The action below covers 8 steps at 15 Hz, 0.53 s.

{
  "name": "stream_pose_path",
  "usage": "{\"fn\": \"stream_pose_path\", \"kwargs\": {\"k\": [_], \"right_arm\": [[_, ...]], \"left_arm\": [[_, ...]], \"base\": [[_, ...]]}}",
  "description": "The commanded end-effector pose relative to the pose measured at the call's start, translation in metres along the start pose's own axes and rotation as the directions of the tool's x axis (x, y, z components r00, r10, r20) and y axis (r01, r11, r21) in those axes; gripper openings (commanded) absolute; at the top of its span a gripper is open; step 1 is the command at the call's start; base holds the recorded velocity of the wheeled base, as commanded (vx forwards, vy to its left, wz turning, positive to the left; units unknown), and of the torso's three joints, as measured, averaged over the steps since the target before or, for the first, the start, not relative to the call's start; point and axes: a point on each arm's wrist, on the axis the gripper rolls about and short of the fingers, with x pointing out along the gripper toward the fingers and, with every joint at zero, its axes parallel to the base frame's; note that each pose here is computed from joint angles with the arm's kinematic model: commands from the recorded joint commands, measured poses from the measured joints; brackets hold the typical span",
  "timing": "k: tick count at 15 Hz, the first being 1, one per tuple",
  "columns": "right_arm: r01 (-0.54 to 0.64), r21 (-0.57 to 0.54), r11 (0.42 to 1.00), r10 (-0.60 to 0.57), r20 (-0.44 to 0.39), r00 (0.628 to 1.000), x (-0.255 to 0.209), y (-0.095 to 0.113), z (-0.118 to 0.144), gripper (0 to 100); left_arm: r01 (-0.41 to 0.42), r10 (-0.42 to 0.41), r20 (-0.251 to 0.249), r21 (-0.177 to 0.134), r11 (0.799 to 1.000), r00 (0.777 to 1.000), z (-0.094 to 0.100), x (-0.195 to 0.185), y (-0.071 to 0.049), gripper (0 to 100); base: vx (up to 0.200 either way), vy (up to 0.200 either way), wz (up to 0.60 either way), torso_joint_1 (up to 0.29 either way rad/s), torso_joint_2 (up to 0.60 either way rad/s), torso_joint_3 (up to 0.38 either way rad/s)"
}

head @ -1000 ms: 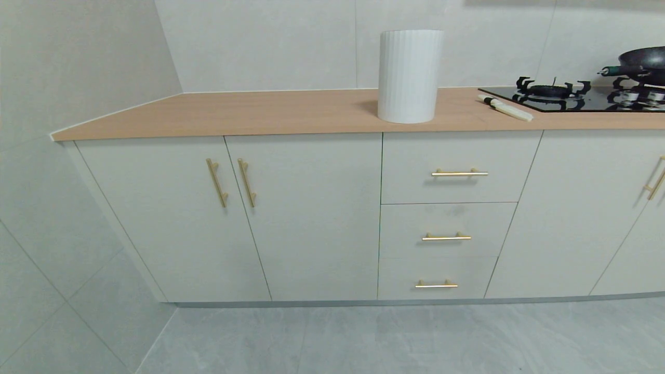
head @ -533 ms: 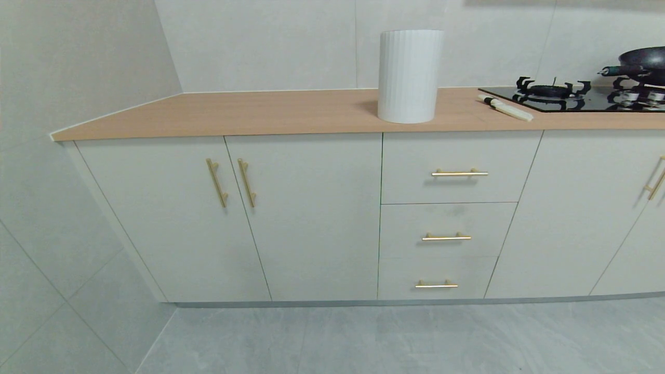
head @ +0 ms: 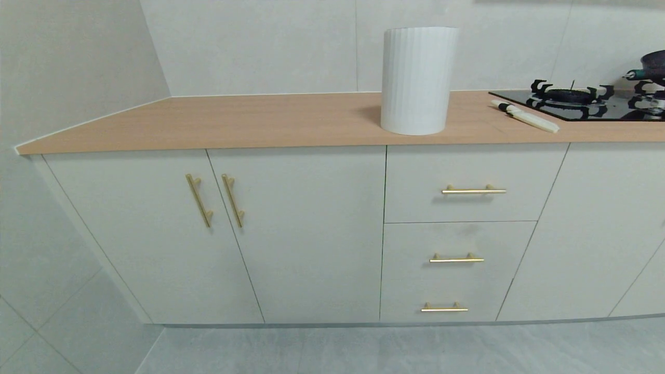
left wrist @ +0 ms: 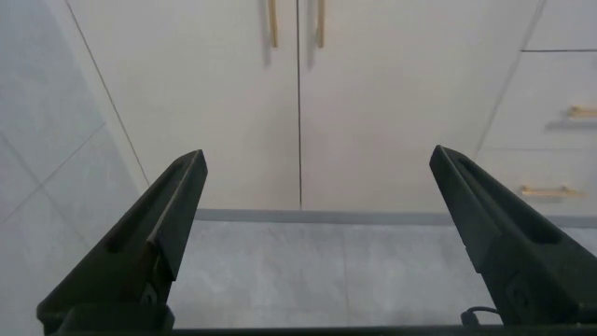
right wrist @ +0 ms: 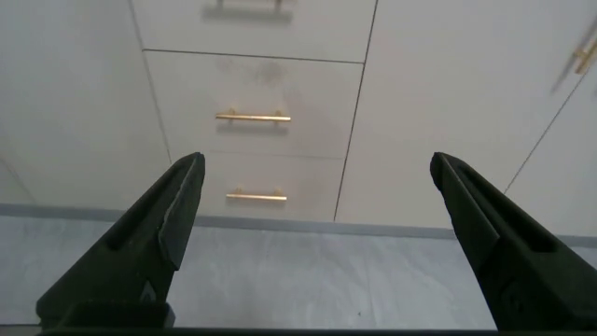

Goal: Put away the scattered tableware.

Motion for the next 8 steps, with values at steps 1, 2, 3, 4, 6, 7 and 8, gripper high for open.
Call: {"fn": "stream_pose_path", "kwargs": {"k": [1, 2, 3, 4, 6, 7, 8], "right_arm": [[-0.001, 0.0, 1.0, 0.001, -0.002, 1.0, 0.0003, 0.0, 0.0002, 100], [-0.001, 0.0, 1.0, 0.001, -0.002, 1.0, 0.0003, 0.0, 0.0002, 100], [-0.001, 0.0, 1.0, 0.001, -0.002, 1.0, 0.0003, 0.0, 0.0002, 100], [-0.002, 0.0, 1.0, 0.002, -0.002, 1.0, 0.0003, 0.0, 0.0002, 100], [-0.002, 0.002, 1.0, 0.002, -0.002, 1.0, 0.0003, 0.0, 0.0002, 100], [-0.002, 0.002, 1.0, 0.002, -0.002, 1.0, 0.0003, 0.0, 0.0002, 100], [-0.002, 0.002, 1.0, 0.002, -0.002, 1.0, 0.0003, 0.0, 0.0002, 100]], "left_arm": [[-0.001, 0.001, 0.0, -0.001, 1.0, 1.0, 0.0, 0.0, 0.0, 100], [-0.001, 0.001, 0.0, -0.001, 1.0, 1.0, 0.0, 0.0, 0.0, 100], [-0.001, 0.001, 0.0, -0.001, 1.0, 1.0, 0.0, 0.0, 0.0, 100], [-0.001, 0.001, 0.0, -0.001, 1.0, 1.0, 0.0, 0.0, 0.0, 100], [-0.001, 0.001, 0.0, -0.001, 1.0, 1.0, 0.0, 0.0, 0.0, 100], [-0.001, 0.001, 0.0, -0.001, 1.0, 1.0, 0.0, 0.0, 0.0, 100], [-0.001, 0.001, 0.0, -0.001, 1.0, 1.0, 0.0, 0.0, 0.0, 100]], "base": [[0.2, 0.0, 0.0, -0.002, 0.0, -0.002], [0.2, 0.0, 0.0, 0.002, 0.0, 0.002], [0.2, 0.0, 0.0, 0.007, 0.0, 0.012], [0.2, 0.0, 0.0, -0.002, 0.0, 0.002], [0.2, 0.0, 0.0, 0.002, 0.0, 0.005], [0.2, 0.0, 0.0, 0.002, 0.01, 0.002], [0.2, 0.0, 0.0, 0.002, 0.0, -0.002]]}}
